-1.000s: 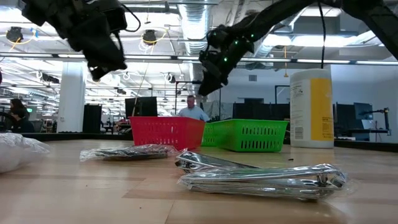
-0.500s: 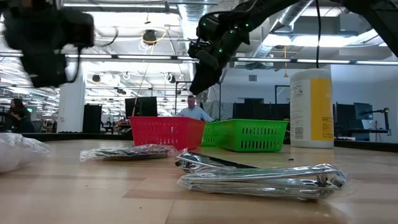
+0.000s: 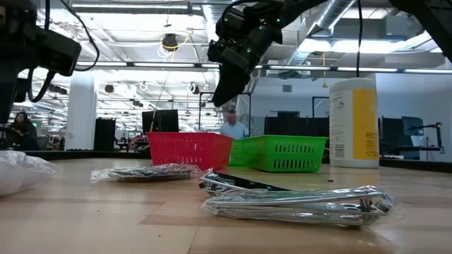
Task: Pick & Place Travel size toiletries
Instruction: Put the white cotton pack into the top green bin
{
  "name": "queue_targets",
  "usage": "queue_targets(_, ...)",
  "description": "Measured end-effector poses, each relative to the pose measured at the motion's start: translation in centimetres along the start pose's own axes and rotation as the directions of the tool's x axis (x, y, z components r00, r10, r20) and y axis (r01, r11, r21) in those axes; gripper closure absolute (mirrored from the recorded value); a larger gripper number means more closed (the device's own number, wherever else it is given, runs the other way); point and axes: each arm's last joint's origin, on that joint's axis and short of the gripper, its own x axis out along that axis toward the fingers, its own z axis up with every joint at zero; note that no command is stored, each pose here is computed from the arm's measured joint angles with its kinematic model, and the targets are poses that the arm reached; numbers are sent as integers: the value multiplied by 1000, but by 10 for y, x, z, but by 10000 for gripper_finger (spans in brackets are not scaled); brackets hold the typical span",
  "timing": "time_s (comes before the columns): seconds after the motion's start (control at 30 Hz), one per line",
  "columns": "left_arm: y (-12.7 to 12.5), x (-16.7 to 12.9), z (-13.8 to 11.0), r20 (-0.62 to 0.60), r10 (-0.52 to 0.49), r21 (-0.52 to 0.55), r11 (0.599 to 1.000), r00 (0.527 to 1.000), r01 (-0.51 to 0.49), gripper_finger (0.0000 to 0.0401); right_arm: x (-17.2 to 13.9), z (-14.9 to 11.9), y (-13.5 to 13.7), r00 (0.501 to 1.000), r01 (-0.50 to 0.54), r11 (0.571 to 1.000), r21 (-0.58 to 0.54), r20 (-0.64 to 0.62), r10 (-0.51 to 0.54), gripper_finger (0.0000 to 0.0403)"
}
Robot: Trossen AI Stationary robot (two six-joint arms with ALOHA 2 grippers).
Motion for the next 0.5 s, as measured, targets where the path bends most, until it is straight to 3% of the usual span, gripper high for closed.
queue_targets(0.2, 11, 15, -6, -53, 81, -26, 996, 995, -83, 278, 0, -1, 0, 1000, -3, 1000, 0, -7, 3, 190)
queue_targets(0.5, 23, 23, -10, -85, 118, -48, 991, 989, -122, 235, 0, -1, 0, 1000, -3, 1000, -16, -8, 3, 191)
